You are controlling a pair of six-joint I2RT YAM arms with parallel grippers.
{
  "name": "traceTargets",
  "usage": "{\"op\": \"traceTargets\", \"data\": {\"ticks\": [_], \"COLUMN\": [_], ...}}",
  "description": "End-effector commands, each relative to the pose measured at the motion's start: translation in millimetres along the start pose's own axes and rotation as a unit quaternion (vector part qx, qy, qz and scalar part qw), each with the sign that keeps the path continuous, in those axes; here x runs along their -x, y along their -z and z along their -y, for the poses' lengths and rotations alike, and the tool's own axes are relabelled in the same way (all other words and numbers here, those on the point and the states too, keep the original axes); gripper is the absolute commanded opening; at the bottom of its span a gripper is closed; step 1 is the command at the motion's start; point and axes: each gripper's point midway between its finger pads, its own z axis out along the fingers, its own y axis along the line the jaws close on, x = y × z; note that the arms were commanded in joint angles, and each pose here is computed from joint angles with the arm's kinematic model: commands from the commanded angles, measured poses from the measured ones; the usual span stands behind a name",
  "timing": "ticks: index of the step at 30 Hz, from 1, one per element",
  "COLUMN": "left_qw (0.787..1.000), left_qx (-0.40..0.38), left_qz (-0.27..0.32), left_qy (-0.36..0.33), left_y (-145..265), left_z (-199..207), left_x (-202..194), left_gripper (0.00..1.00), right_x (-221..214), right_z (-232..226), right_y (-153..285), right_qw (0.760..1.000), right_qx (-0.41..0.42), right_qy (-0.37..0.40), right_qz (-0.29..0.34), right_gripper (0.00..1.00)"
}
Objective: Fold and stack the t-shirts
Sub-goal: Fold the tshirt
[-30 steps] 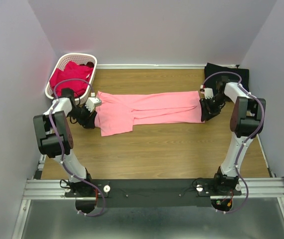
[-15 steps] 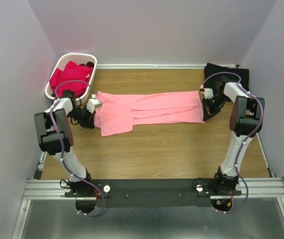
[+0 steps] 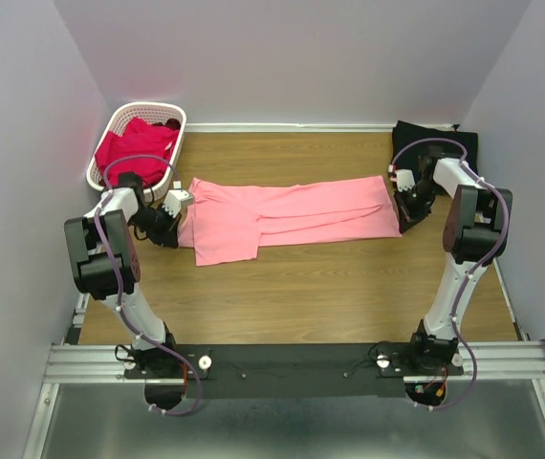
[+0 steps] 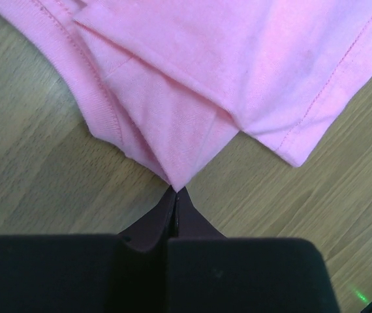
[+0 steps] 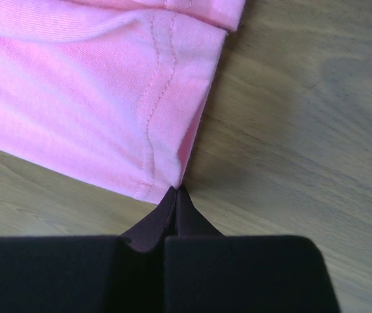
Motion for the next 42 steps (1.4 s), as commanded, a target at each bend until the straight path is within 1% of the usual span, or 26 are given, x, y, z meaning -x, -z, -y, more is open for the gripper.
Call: {"op": "traceTargets", "data": {"ticks": [1, 3, 4, 5, 6, 13, 16, 17, 18, 19, 20, 22, 23, 25, 26, 28, 29, 31, 32, 35, 38, 40, 42], "left_qw": [1.000, 1.000, 0.999, 0.999, 0.999, 0.998, 0.998, 0.996, 0.995, 0.993, 0.989, 0.985, 0.982, 0.977, 0.973, 0.967, 0.963, 0.955, 0.952, 0.943, 0.939, 0.940, 0.939], "left_qx": [0.001, -0.018, -0.024, -0.027, -0.028, -0.036, -0.045, -0.055, -0.051, -0.053, -0.044, -0.037, -0.027, -0.040, -0.031, -0.037, -0.024, -0.014, 0.003, 0.018, 0.029, 0.035, 0.045], "left_qz": [-0.005, 0.002, 0.006, 0.009, 0.014, 0.027, 0.029, 0.031, 0.041, 0.050, 0.053, 0.037, 0.032, 0.010, 0.000, -0.021, -0.018, -0.027, -0.019, -0.029, -0.043, -0.057, -0.065], "left_qy": [0.006, -0.019, -0.020, -0.024, -0.030, -0.034, -0.041, -0.055, -0.078, -0.095, -0.130, -0.164, -0.182, -0.211, -0.227, -0.251, -0.269, -0.294, -0.306, -0.331, -0.339, -0.336, -0.336], "left_y": [9.0, 10.4, 11.2, 12.6, 14.7, 14.8, 13.4, 16.1, 24.4, 29.7, 39.2, 43.2, 47.7, 36.2, 32.0, 17.5, 9.2, -4.3, -11.0, -27.2, -36.2, -41.4, -43.3], "left_z": [3.2, 9.0, 12.2, 14.2, 15.3, 14.8, 18.3, 23.5, 26.9, 32.3, 40.5, 49.6, 54.6, 72.8, 74.0, 93.4, 95.6, 105.5, 103.6, 109.8, 107.0, 100.7, 95.4], "left_x": [-2.4, 0.8, 1.7, 3.0, 5.8, 13.9, 15.5, 16.1, 23.0, 27.4, 34.1, 33.5, 34.8, 28.2, 27.5, 20.2, 21.0, 27.5, 32.7, 39.5, 38.9, 32.8, 28.9], "left_gripper": [0.00, 0.00, 0.10, 0.32, 0.36, 0.43, 0.43, 0.39, 0.37, 0.36, 0.33, 0.33, 0.34, 0.35, 0.36, 0.36, 0.36, 0.37, 0.39, 0.41, 0.41, 0.42, 0.43], "right_x": [-9.0, -11.5, -11.3, -11.2, -11.1, -10.7, -13.1, -12.8, -11.0, -8.7, 0.8, 13.7, 23.7, 33.3, 32.9, 38.1, 40.4, 44.5, 47.7, 50.4, 53.0, 55.8, 57.3], "right_z": [11.8, 9.6, 9.4, 8.7, 8.2, 5.7, 7.3, 7.7, 8.6, 9.5, 10.6, 9.5, 4.6, -9.4, -22.6, -48.6, -68.1, -85.8, -100.9, -124.5, -148.9, -177.0, -195.0], "right_y": [3.4, 1.9, 2.0, 2.4, 1.8, 3.6, 4.7, 6.1, 11.6, 17.2, 31.6, 54.9, 72.3, 97.1, 103.1, 109.7, 104.0, 98.7, 94.3, 82.0, 69.4, 56.9, 50.0], "right_qw": [1.000, 1.000, 1.000, 1.000, 1.000, 1.000, 1.000, 1.000, 1.000, 0.999, 0.999, 0.997, 0.996, 0.994, 0.995, 0.994, 0.993, 0.992, 0.992, 0.990, 0.988, 0.984, 0.981], "right_qx": [-0.021, -0.015, -0.015, -0.014, -0.012, -0.008, -0.011, -0.013, -0.020, -0.027, -0.039, -0.052, -0.050, -0.044, -0.025, -0.009, 0.009, 0.026, 0.036, 0.066, 0.096, 0.128, 0.150], "right_qy": [0.009, 0.010, 0.010, 0.010, 0.010, 0.010, 0.010, 0.012, 0.015, 0.019, 0.025, 0.033, 0.037, 0.045, 0.046, 0.065, 0.072, 0.078, 0.084, 0.086, 0.085, 0.095, 0.084], "right_qz": [-0.013, -0.016, -0.015, -0.014, -0.014, -0.014, -0.020, -0.019, -0.014, -0.008, 0.011, 0.039, 0.059, 0.087, 0.088, 0.093, 0.090, 0.095, 0.092, 0.087, 0.082, 0.085, 0.087], "right_gripper": [0.01, 0.01, 0.01, 0.00, 0.01, 0.00, 0.01, 0.07, 0.26, 0.36, 0.53, 0.69, 0.71, 0.71, 0.70, 0.68, 0.66, 0.66, 0.65, 0.62, 0.60, 0.59, 0.59]}}
